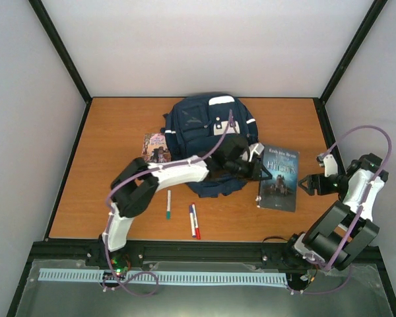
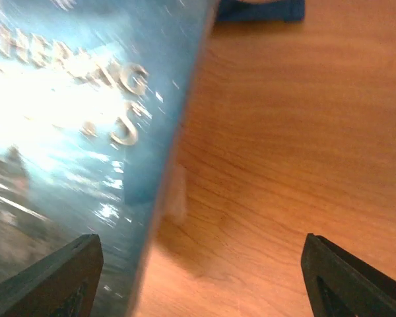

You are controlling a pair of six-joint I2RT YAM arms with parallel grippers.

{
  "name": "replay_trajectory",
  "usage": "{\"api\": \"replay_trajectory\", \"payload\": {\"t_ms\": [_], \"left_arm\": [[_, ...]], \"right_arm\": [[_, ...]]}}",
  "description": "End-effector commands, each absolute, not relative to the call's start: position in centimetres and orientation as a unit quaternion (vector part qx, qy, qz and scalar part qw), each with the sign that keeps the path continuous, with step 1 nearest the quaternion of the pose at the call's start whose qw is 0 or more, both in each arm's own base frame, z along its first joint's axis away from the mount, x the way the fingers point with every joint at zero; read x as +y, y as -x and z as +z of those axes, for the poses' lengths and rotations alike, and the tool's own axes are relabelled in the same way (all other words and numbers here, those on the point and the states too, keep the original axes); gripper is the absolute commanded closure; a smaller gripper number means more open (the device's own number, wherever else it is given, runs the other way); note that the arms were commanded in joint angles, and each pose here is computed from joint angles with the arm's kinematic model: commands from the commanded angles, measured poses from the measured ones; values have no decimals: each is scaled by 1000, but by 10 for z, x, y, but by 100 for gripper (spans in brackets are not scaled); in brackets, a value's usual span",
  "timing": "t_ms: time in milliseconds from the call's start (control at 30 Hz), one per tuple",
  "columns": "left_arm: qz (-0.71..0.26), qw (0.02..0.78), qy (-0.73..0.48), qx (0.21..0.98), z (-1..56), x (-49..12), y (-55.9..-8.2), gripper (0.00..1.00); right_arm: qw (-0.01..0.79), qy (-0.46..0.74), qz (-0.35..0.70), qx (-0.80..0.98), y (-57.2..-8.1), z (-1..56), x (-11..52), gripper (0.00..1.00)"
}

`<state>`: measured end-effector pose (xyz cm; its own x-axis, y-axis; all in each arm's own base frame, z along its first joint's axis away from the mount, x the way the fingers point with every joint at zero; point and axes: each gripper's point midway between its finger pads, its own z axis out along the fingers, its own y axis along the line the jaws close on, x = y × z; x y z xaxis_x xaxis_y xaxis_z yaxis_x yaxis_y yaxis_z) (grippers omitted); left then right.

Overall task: Pack the student bag
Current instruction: Pick up the book from the center of the board.

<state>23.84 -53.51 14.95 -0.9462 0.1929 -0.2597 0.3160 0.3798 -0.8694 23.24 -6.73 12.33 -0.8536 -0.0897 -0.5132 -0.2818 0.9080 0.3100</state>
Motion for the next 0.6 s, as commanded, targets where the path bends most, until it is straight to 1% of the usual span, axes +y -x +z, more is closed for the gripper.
{"api": "replay_trajectory", "payload": {"t_ms": [0, 300, 367, 467, 567], "left_arm": [[-544, 161, -242, 787, 239, -505, -246, 99], [-561, 204, -218, 772, 278, -426, -276, 99], [-572, 218, -223, 759, 293, -409, -277, 99], [-587, 239, -243, 734, 311, -390, -274, 99], [-597, 254, -261, 715, 326, -379, -268, 99]], "right_arm": [[297, 137, 208, 922, -235, 158, -54, 14], [356, 172, 324, 859, -244, 216, -22, 12], [375, 170, 335, 848, -251, 229, -18, 12], [395, 203, 341, 829, -254, 248, -1, 9], [399, 234, 356, 812, -259, 262, 23, 8]]}}
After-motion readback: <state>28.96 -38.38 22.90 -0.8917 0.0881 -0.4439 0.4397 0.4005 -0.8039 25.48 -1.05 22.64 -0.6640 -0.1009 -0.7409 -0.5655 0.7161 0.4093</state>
